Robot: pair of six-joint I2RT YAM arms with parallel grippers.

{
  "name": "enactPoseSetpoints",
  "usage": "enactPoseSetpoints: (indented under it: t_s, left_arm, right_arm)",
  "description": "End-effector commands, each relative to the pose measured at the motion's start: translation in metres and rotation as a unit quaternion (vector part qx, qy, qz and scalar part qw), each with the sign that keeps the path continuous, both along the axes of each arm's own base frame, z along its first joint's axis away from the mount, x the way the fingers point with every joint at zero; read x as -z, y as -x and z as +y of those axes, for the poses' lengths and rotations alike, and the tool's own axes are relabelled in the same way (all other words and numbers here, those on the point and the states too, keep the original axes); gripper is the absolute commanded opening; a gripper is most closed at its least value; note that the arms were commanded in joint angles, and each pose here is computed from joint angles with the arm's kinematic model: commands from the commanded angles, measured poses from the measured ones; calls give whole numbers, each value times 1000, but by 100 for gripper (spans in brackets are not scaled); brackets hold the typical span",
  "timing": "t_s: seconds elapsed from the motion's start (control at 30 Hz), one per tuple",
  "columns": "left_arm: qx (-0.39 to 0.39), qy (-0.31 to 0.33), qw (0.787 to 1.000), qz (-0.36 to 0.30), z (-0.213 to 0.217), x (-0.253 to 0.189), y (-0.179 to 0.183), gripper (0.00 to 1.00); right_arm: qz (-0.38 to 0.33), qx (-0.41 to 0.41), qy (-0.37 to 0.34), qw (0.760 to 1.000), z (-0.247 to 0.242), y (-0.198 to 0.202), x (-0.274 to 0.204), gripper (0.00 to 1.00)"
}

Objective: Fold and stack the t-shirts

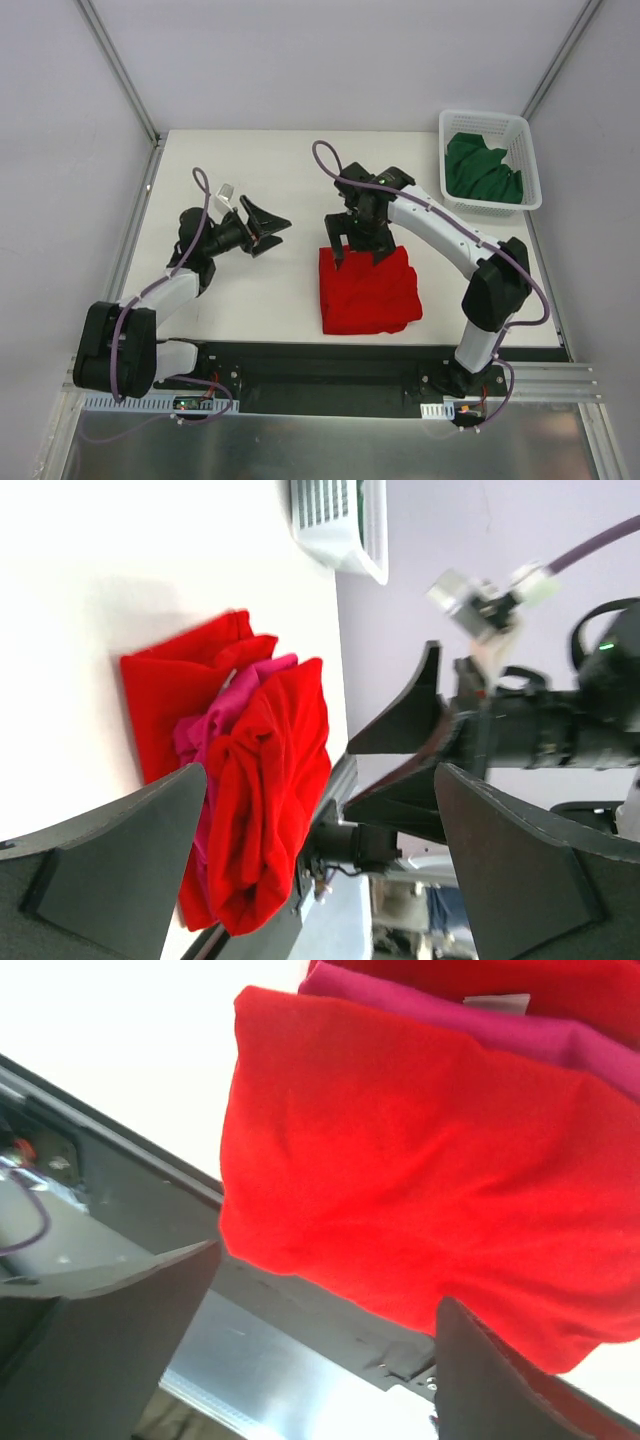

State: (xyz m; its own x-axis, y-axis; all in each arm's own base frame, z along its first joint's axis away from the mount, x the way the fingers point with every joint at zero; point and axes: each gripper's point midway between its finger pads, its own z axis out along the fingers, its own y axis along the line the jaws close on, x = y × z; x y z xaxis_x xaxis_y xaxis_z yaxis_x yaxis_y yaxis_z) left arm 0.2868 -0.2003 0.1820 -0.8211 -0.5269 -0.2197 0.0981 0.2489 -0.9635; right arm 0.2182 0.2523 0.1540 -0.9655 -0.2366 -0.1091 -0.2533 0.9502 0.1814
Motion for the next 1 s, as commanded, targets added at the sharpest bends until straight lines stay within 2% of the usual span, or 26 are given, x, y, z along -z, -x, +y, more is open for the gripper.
enactPoseSetpoints:
  t_s: [0.0,0.1,0.23,0.47,0.97]
  left_arm:
    - [-11,-12,1000,-25,28,-11,10,99]
    - [-25,-9,999,-29,46,-15,14,99]
    - [-34,-3,999,-24,52,-11,21,99]
    - [-38,3,999,-14,52,1,28,99]
    - [-33,16,999,-4,50,12,44,99]
  right_arm:
    - [-51,-70,60,994,0,-11,17,96]
    - [-95,-99,109,985,0,-23,22,96]
    - [-135,-110,131,976,9,-37,12,96]
    - [-167,-151,174,959,21,-43,17,96]
    - [-127,-176,160,963,45,-37,85,96]
